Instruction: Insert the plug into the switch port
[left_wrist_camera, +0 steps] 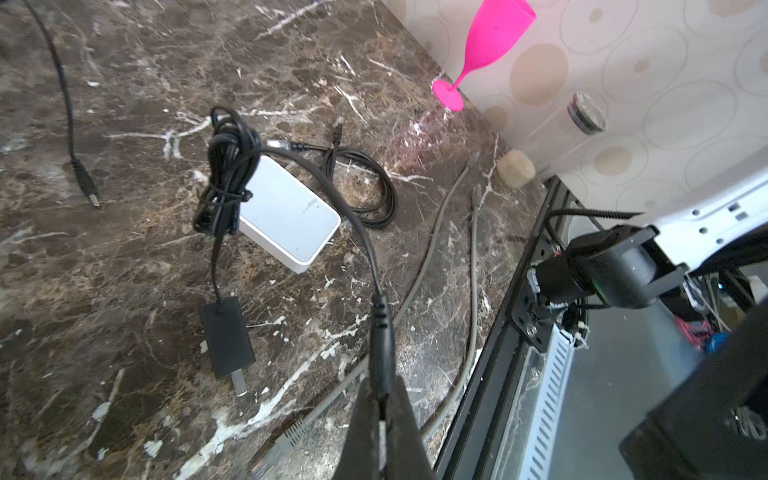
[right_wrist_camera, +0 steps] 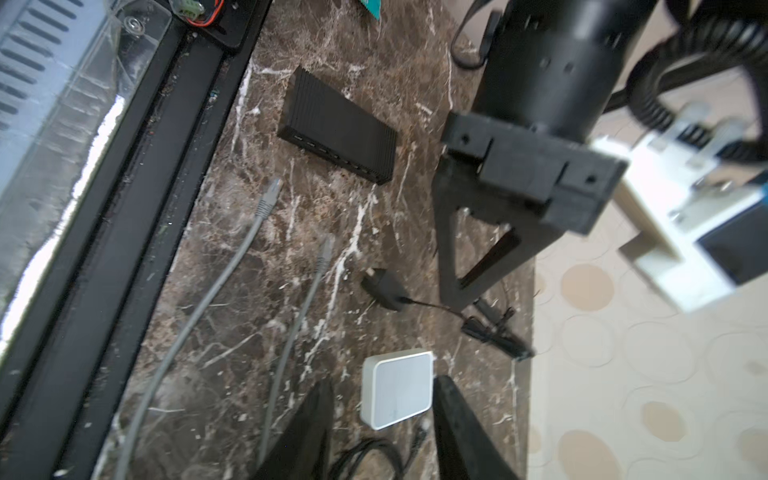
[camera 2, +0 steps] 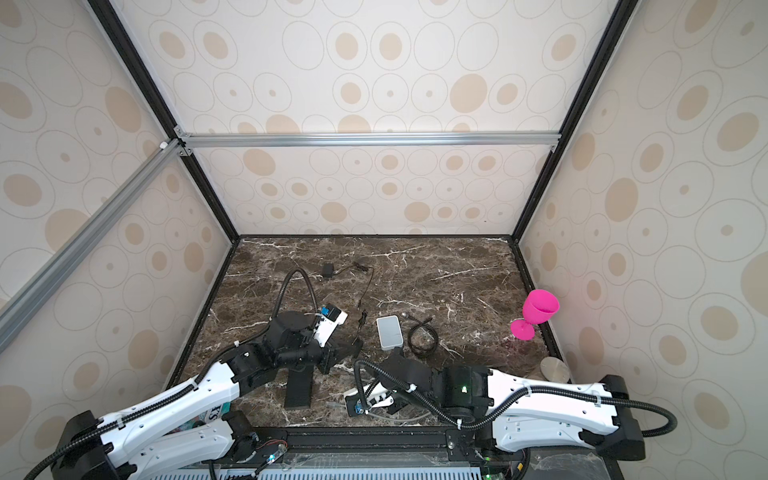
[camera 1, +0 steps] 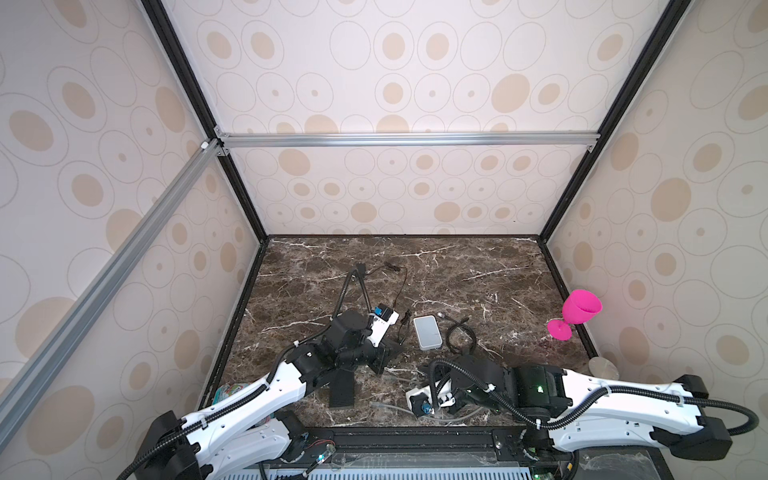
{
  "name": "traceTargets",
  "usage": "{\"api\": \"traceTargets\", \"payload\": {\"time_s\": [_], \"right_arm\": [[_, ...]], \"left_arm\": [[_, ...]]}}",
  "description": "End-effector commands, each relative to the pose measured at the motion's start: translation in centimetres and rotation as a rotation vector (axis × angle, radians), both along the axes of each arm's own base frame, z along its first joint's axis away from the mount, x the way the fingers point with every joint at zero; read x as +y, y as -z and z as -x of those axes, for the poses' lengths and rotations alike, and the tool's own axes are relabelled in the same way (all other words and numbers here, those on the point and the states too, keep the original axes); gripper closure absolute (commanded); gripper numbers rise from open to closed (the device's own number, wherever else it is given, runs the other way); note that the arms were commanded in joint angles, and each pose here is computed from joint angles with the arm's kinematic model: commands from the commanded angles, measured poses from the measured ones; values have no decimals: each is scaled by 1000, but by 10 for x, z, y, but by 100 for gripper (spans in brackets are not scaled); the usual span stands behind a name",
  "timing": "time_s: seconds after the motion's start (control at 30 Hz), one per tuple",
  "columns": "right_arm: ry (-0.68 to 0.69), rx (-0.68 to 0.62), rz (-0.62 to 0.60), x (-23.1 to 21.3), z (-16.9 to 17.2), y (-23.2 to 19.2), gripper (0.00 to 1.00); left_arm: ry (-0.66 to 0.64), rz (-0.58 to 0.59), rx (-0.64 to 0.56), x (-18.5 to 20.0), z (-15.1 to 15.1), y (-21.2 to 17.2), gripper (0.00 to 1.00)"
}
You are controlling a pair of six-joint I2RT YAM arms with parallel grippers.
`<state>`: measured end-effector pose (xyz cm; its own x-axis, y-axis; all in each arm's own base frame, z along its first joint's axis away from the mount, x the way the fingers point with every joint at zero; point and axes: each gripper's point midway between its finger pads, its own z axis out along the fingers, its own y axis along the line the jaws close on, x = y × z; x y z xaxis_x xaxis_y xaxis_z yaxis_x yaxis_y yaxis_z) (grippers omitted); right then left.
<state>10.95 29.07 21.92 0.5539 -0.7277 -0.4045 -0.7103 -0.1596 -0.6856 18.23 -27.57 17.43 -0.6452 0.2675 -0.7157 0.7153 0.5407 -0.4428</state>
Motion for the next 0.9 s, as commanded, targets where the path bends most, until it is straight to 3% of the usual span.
{"api": "traceTargets", "payload": {"time_s": [0.0, 0.13, 0.47, 0.87], "right_arm": [[-40, -96, 46, 1, -5, -3, 62], [-39, -133, 91, -3, -13, -6, 69], [-30, -10, 248, -22, -20, 6, 70], [-11, 87, 288, -19, -20, 39, 72]], "left_arm": [[169, -31, 54, -6, 27, 6, 100], [268, -8, 67, -16, 36, 6, 100], [451, -69, 47, -21, 48, 22, 100], [467, -24, 27, -19, 54, 15, 100]]}}
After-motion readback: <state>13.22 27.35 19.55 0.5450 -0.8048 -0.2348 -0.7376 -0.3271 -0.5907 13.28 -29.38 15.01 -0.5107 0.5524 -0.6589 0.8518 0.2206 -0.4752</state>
